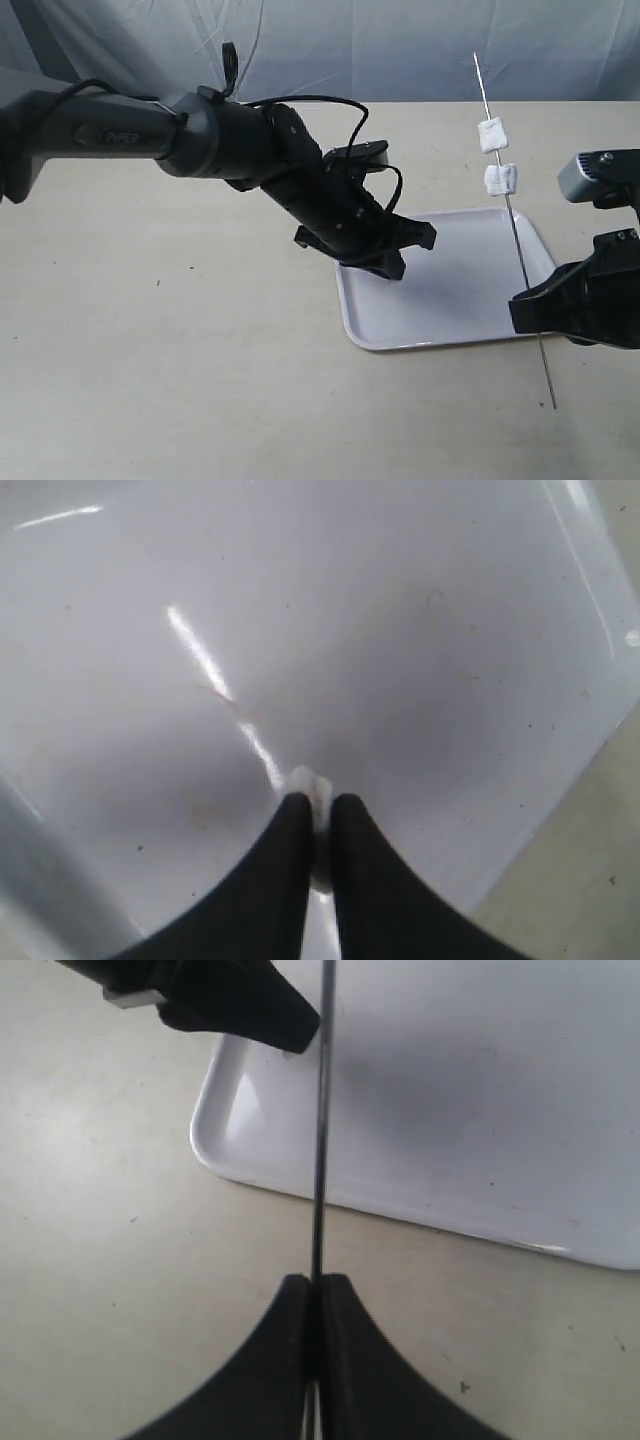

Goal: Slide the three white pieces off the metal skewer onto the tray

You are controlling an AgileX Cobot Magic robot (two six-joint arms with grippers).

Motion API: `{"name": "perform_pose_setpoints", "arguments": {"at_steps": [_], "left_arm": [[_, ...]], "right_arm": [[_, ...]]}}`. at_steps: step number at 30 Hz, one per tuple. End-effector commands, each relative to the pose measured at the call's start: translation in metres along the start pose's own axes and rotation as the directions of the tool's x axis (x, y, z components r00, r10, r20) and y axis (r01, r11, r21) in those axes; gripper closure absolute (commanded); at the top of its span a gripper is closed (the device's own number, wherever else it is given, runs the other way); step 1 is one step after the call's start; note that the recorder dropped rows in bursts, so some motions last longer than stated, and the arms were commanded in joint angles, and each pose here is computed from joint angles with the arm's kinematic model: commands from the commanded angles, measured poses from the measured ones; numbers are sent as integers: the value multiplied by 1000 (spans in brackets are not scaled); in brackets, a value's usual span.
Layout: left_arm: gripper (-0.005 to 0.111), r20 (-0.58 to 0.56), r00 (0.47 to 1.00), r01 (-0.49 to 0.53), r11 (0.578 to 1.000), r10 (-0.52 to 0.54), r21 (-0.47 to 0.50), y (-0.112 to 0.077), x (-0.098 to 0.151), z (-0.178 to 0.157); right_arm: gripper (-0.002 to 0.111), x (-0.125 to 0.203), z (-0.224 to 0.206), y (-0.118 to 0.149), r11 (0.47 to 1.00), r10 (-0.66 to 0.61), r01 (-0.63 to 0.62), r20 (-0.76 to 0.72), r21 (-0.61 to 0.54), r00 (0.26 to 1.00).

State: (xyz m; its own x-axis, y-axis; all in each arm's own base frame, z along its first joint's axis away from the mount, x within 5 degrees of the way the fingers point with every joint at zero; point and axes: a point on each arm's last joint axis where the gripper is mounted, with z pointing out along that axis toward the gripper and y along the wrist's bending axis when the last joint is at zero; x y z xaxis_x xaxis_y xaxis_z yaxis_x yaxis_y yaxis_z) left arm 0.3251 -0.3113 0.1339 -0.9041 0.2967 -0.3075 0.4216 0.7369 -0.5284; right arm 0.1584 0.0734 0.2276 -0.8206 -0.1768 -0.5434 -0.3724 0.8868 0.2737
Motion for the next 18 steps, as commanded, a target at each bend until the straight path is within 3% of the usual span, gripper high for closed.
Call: {"name": "perform_pose_setpoints", "arguments": {"at_steps": [1,5,10,15,18], "left_arm": [[79,-4,1000,1,1000,-1,26,-2,2,3],[64,7,1000,8,999,-8,42,-3,1,3],[64,69,998,-11,999,8,39,-10,-7,-10],[64,225,972,-76,997,66,33,-25,-26,-53],[64,251,963,-116,991,95,69,-27,-32,-80]], "right_arm": [[109,1,-1,-1,1000,-5,5,4,7,1000],[109,1,-1,-2,1000,-19,19,1,16,1000],[109,2,-1,-2,1000,-23,23,-2,18,1000],[109,2,-1,-2,1000,-23,23,-6,17,1000],[109,2,-1,-2,1000,-21,21,-7,15,1000]]}}
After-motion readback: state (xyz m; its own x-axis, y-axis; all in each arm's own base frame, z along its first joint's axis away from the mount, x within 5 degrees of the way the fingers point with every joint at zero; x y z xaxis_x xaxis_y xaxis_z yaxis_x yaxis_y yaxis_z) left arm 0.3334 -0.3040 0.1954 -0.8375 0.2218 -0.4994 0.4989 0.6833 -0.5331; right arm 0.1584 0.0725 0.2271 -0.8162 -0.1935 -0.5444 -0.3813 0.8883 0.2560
